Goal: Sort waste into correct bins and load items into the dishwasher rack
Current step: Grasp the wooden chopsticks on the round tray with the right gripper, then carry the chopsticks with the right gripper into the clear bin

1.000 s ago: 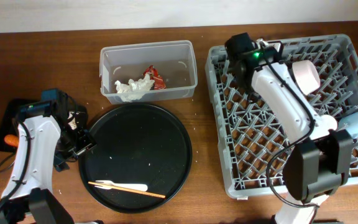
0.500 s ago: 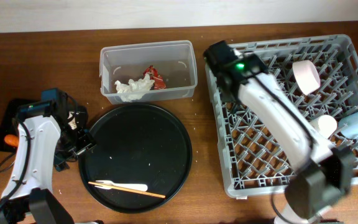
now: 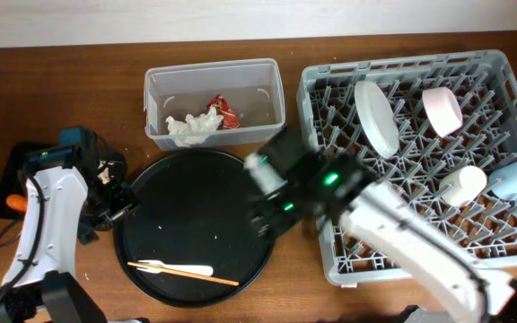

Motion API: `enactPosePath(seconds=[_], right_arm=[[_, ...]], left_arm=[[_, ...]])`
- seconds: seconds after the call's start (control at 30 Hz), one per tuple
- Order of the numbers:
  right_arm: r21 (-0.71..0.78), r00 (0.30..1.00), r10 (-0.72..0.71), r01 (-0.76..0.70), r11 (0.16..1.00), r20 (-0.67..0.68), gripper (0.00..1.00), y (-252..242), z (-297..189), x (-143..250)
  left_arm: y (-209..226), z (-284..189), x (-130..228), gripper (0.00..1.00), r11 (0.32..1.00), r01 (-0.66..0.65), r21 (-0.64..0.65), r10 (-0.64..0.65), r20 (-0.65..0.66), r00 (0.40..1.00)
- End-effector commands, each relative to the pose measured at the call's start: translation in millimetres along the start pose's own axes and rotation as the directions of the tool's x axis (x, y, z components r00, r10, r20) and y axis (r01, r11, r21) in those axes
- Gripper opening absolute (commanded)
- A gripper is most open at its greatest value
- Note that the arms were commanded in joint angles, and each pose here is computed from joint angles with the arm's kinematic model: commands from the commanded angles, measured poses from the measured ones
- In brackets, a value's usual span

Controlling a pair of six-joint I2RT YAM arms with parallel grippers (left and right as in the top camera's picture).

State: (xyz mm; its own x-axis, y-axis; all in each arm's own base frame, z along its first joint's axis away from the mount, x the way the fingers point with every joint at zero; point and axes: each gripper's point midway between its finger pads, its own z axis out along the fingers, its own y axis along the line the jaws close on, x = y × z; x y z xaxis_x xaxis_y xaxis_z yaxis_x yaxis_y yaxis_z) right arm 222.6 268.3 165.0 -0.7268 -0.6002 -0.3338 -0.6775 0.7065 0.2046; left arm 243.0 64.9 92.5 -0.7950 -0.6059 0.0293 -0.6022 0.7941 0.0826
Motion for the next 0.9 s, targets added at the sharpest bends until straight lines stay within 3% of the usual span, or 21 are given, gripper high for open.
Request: enactPosePath(seconds=[0.0, 0.17, 0.4, 0.47, 0.5, 0.53, 0.6, 0.67, 0.73, 0.87], right_arm=[[-0.063, 0.979, -0.179, 0.174, 0.983, -0.096, 0.91, 53.9, 53.3, 27.1], [-0.016, 0.943, -0.301, 0.302, 0.953, -0.141, 0.91, 97.5, 138.9, 37.5], [0.085, 0.939, -0.276, 0.299, 0.951, -0.206, 0.81, 82.3, 187.2, 50.6], [0.188, 0.956, -0.223, 0.259, 0.947, -0.192, 0.62, 66.5, 189.2, 46.0], [0.229, 0.964, -0.199, 0.237, 0.944, -0.178, 0.4, 60.7, 188.1, 43.0], [0.23, 0.964, -0.198, 0.236, 0.944, -0.177, 0.27, 60.2, 188.0, 42.8], [0.24, 0.969, -0.176, 0.214, 0.947, -0.171, 0.13, 59.3, 187.8, 42.4], [0.243, 0.973, -0.155, 0.194, 0.95, -0.169, 0.04, 59.3, 187.4, 43.1], [0.25, 0.972, -0.154, 0.197, 0.948, -0.179, 0.04, 58.0, 185.4, 44.3], [0.408, 0.993, -0.056, 0.094, 0.908, -0.103, 0.04, 36.7, 154.7, 23.0]], left_arm=[[13.9, 2.1, -9.3, 0.84, 0.999, 0.05, -0.001, -0.05, 0.012, 0.999], [39.9, 4.3, -16.2, 0.85, 0.984, 0.176, 0.029, -0.175, -0.012, 0.984], [41.2, 4.4, -16.4, 0.84, 0.983, 0.181, 0.029, -0.181, -0.013, 0.983], [41.2, 4.4, -16.3, 0.85, 0.983, 0.181, 0.029, -0.181, -0.014, 0.983], [41.2, 4.4, -16.3, 0.84, 0.983, 0.181, 0.029, -0.181, -0.014, 0.983], [41.2, 4.4, -16.3, 0.84, 0.983, 0.181, 0.029, -0.181, -0.014, 0.983], [41.2, 4.4, -16.2, 0.84, 0.983, 0.181, 0.029, -0.18, -0.014, 0.983], [41.2, 4.4, -16.1, 0.85, 0.983, 0.181, 0.029, -0.18, -0.014, 0.983], [41.4, 4.4, -15.4, 0.84, 0.983, 0.181, 0.028, -0.18, -0.017, 0.983], [41.5, 4.4, -15.4, 0.85, 0.983, 0.181, 0.027, -0.18, -0.017, 0.983]])
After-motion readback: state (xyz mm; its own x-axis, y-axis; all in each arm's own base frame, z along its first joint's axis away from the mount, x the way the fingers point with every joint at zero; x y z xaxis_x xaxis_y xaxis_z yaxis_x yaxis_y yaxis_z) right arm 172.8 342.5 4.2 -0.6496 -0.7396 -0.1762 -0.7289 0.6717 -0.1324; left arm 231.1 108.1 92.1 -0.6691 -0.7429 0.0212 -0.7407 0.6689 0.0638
